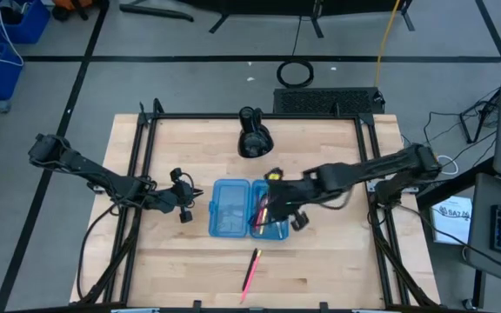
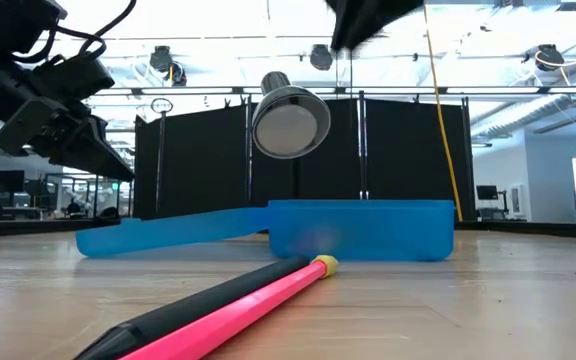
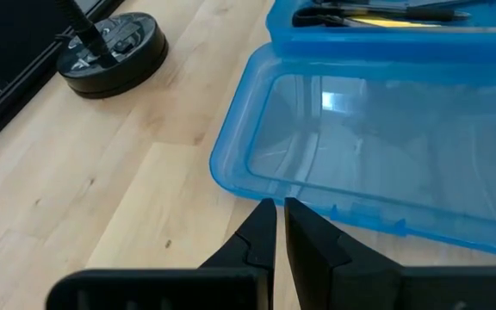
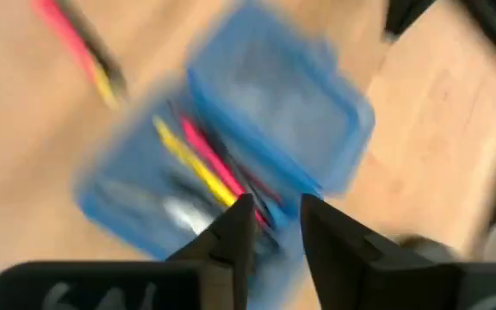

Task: Pick & place school supplies into a supply box
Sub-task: Put the black pen into the blue supply box

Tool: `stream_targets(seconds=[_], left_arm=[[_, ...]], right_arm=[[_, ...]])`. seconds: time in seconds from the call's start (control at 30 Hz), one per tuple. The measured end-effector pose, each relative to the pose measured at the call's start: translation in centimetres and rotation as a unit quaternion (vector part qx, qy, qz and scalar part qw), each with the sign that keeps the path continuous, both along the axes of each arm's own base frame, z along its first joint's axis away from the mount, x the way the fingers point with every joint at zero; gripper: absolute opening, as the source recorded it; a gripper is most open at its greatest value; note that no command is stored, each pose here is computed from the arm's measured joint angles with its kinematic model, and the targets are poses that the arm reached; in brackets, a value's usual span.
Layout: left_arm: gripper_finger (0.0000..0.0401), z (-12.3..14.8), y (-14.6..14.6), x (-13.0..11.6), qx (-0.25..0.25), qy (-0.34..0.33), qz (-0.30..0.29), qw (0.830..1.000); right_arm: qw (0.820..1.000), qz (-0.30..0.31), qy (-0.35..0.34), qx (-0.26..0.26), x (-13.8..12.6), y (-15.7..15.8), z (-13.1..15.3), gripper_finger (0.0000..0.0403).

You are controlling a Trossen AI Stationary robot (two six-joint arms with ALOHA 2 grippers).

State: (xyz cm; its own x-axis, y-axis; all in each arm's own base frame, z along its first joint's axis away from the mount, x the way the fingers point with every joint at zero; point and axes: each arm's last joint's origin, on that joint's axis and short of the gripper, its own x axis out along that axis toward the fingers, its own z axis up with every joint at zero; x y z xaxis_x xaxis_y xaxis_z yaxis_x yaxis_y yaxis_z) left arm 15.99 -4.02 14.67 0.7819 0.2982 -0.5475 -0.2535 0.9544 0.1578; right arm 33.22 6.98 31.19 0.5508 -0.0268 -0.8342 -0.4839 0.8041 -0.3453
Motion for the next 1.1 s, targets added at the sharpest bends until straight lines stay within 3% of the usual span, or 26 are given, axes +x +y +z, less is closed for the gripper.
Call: stream_targets(seconds=[0.07,0.17,0.27,0.37,0.5,0.7,0.93,1.1], left_arm=[[0.0033,0.0,0.0,0.0,0.001,0.0,-0.001,1.0],[0.0033,0.1,0.0,0.0,0.0,-0.003,-0.001,1.0],[0.0033,0.1,0.0,0.1,-0.001,-0.005,-0.001,1.0],[0.0033,0.0,0.0,0.0,-0.004,-0.001,-0.004,1.0],[0.0033,0.0,-0.1,0.0,-0.007,0.004,-0.013,1.0],[0.0033,0.0,0.0,0.0,-0.003,0.003,-0.008,1.0],[0.0033,0.0,0.0,0.0,-0.003,0.001,-0.005,1.0],[0.0033,0.1,0.0,0.0,0.0,-0.004,0.001,1.0]], right_arm=[[0.995,-0.05,-0.04,0.077,-0.8,0.5,0.9,0.0069],[0.98,-0.099,-0.082,0.149,-2.1,1.3,0.2,0.0041],[0.972,-0.103,-0.102,0.187,-3.5,2.3,-2.6,0.0009],[0.961,-0.097,-0.137,0.219,-5.0,3.2,-5.9,0.0006],[0.936,-0.105,-0.215,0.256,-7.4,3.5,-9.1,0.0001],[0.89,-0.138,-0.259,0.349,-11.5,2.2,-13.8,0.0001],[0.841,-0.188,-0.341,0.375,-14.8,0.0,-16.7,0.0001],[0.84,-0.2,-0.347,0.367,-15.7,-0.5,-17.6,0.0]])
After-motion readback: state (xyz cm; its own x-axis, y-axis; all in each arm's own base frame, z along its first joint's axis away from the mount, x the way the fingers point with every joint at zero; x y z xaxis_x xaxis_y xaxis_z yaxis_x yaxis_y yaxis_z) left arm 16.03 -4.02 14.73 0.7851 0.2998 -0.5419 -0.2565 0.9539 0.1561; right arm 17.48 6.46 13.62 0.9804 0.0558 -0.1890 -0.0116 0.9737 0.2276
